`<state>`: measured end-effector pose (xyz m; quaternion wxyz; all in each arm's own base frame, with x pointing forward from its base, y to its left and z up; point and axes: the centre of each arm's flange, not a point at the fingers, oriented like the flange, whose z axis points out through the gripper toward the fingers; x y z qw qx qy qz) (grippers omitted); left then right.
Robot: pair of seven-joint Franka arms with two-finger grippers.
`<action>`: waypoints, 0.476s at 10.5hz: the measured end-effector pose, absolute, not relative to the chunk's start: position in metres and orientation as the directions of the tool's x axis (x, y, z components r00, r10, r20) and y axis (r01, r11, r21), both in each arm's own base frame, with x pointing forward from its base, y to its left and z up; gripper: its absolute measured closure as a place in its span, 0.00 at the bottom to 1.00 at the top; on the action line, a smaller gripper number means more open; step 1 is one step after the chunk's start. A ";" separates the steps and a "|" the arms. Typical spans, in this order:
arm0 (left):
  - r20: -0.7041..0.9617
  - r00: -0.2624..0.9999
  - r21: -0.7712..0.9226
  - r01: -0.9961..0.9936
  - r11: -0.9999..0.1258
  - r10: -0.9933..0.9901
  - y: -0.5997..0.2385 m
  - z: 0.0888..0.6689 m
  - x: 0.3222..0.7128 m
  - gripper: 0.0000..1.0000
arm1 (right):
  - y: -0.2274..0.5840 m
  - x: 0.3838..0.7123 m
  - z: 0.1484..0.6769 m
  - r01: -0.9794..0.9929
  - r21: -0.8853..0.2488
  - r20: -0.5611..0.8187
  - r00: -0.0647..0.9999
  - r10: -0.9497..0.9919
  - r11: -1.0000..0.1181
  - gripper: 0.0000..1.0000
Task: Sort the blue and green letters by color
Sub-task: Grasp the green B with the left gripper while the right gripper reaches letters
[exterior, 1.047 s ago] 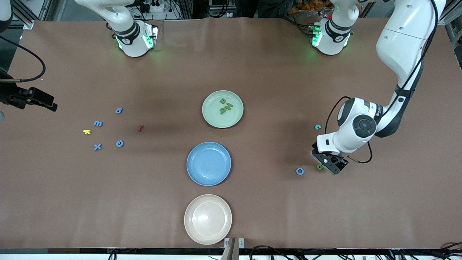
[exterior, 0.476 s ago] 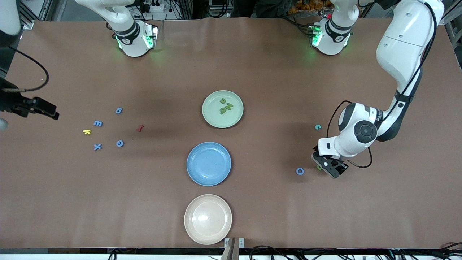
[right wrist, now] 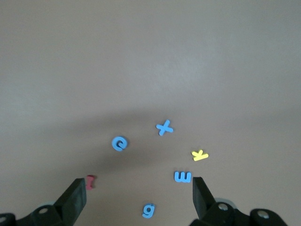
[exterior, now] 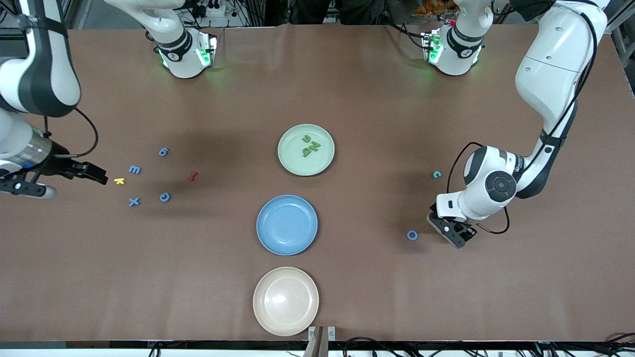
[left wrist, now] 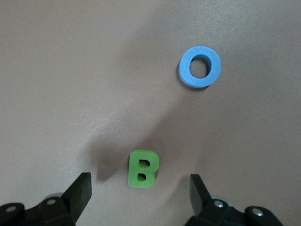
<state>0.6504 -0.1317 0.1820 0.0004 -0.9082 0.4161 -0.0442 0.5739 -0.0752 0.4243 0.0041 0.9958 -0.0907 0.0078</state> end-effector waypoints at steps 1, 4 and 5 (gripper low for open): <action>0.079 0.651 -0.034 -0.755 -0.655 -0.755 -0.132 0.178 0.651 0.08 | -0.081 0.563 0.400 -0.205 0.007 0.000 0.979 -0.205 -0.979 0.00; 0.084 0.655 -0.029 -0.752 -0.659 -0.751 -0.132 0.171 0.657 0.16 | -0.086 0.526 0.334 -0.378 0.020 -0.054 0.924 -0.378 -0.926 0.00; 0.088 0.655 -0.029 -0.752 -0.659 -0.751 -0.134 0.172 0.658 0.24 | -0.084 0.515 0.317 -0.451 0.029 -0.067 0.890 -0.452 -0.892 0.00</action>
